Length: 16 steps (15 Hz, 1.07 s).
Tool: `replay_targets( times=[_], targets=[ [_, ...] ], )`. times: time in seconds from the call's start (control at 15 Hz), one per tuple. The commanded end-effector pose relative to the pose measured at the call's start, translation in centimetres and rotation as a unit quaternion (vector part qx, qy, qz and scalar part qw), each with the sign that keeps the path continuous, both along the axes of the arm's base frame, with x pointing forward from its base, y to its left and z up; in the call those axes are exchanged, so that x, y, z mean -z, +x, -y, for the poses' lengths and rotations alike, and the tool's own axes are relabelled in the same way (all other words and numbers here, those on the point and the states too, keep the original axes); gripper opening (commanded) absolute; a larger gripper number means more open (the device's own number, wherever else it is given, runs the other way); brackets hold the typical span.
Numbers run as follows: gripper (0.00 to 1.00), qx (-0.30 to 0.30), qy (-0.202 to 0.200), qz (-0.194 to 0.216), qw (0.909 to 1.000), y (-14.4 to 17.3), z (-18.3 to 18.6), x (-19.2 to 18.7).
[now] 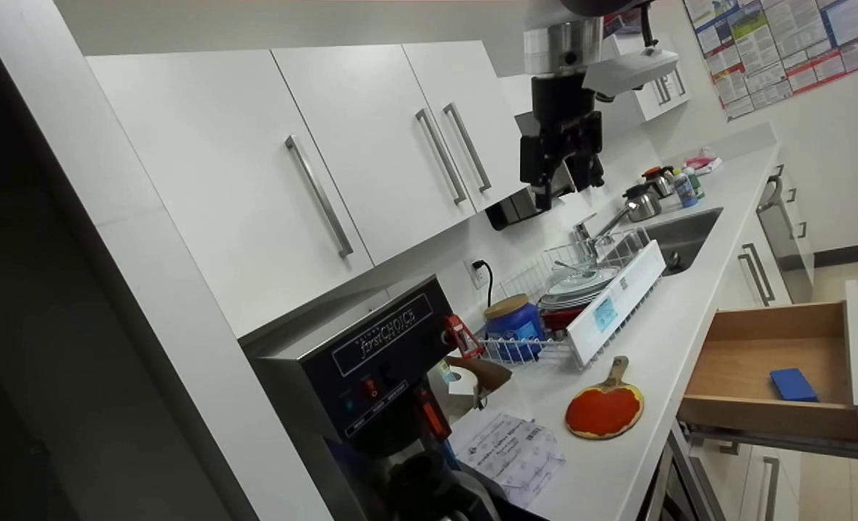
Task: Open the top cabinet door on the right
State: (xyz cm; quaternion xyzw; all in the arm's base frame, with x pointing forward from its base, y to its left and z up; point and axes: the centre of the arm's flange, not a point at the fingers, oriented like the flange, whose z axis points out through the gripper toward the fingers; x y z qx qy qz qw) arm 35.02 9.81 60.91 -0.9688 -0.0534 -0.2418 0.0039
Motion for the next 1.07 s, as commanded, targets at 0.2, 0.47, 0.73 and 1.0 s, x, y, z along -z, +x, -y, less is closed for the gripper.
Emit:
replay_targets(
  times=[0.2, 0.47, 0.73, 1.0],
  targets=[
    [1.00, 0.000, -0.001, 0.001, 1.0000, 0.0, 0.0, -0.1],
    [1.00, 0.000, -0.001, 0.001, 1.0000, 0.0, 0.0, -0.1],
    [1.00, -0.007, 0.002, 0.027, 0.9996, 1.5, 0.6, -1.6],
    [1.00, -0.017, -0.012, 0.107, 0.9941, 4.9, 3.2, -7.6]
  ],
)
